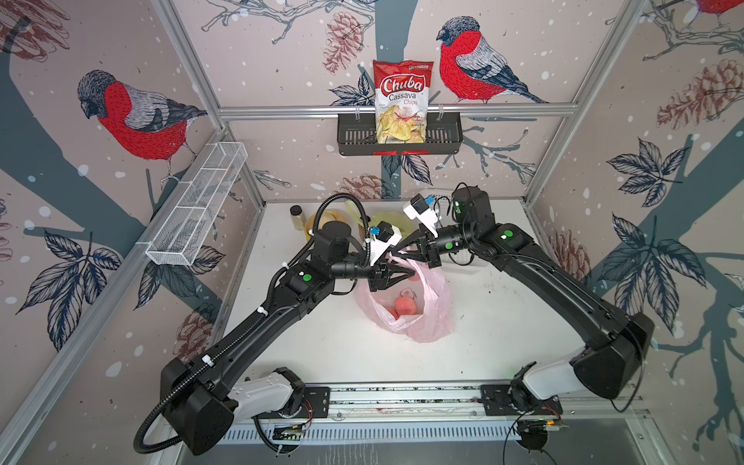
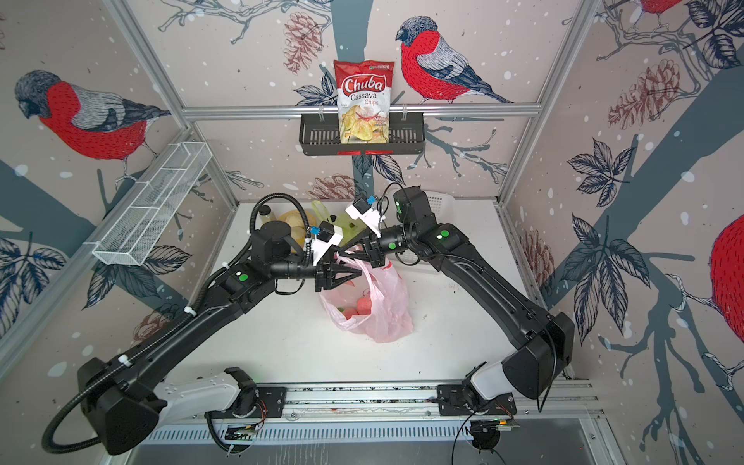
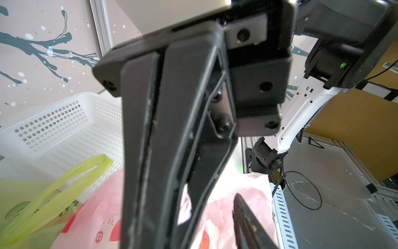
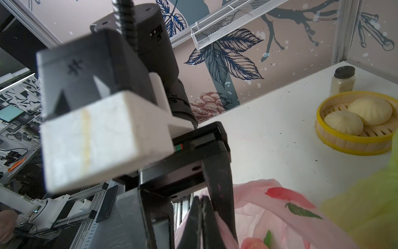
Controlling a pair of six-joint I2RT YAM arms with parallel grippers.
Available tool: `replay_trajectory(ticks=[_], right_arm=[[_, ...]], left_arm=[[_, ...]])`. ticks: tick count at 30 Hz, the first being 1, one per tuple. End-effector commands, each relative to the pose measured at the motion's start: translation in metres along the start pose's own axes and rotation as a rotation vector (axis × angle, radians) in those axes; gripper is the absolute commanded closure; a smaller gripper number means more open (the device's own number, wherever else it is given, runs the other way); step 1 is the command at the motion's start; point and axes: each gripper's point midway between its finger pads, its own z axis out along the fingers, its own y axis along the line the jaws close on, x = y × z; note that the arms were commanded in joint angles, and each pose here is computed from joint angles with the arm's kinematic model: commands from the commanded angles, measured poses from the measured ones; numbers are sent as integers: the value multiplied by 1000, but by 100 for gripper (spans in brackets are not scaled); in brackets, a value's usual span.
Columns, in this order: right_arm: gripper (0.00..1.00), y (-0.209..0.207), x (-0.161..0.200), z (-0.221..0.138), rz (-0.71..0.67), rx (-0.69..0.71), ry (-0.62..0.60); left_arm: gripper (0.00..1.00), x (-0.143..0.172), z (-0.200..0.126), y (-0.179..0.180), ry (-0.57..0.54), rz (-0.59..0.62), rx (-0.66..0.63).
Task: Place the peach into a plastic bag & tie a knot
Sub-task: Cross the plastic bag at the center of the board.
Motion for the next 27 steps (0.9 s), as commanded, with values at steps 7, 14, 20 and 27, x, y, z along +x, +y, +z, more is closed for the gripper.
replay_trajectory(ticks=[7,14,20,27], right_arm=[[100,7,-11,7,-42,-21,-41],[100,1,-18,21,-37,4,-74],[100,-5,-20,24,-15,11,-106],[100,-8,-11,26,-35,34,-95]], left_arm=[[49,-6,2,-1,-40,-15,62],[49,-16,4,-8,-92,-21,119],[52,-16,6,-7,-108,-43,130],[52,-10,4,-17,-100,-42,186]])
